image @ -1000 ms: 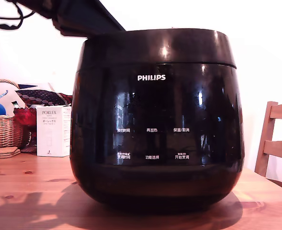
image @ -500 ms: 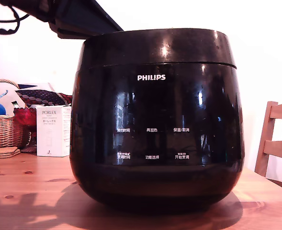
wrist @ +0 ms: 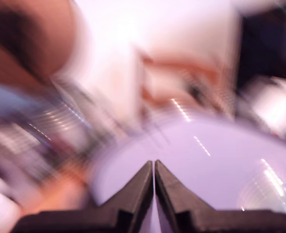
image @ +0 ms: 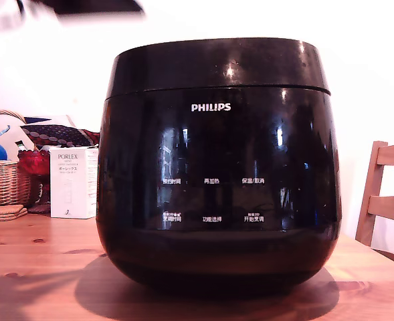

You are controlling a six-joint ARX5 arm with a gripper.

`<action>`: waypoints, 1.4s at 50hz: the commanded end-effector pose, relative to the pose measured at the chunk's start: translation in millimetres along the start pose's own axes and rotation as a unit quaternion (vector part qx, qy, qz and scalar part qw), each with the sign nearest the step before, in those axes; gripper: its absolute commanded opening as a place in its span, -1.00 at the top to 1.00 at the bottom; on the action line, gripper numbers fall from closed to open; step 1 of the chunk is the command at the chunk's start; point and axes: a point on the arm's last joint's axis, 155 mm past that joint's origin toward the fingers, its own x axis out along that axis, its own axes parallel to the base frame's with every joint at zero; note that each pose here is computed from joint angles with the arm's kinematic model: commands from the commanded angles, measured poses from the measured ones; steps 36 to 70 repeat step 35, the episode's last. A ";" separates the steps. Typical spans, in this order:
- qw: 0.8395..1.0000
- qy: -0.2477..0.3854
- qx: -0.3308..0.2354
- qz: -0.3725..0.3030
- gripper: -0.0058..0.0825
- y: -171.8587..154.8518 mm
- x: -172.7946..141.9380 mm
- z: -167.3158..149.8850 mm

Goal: Close the rice cooker by pressing the lid down with medium force

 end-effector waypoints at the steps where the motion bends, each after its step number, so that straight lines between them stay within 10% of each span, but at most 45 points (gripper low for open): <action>1: 1.000 0.000 -0.001 0.022 0.92 12.8 -1.3 -2.1; 27: 0.987 -0.058 0.019 0.149 0.92 89.8 -40.9 45.7; 70: 0.986 -0.060 0.020 0.157 0.92 95.1 -44.0 47.4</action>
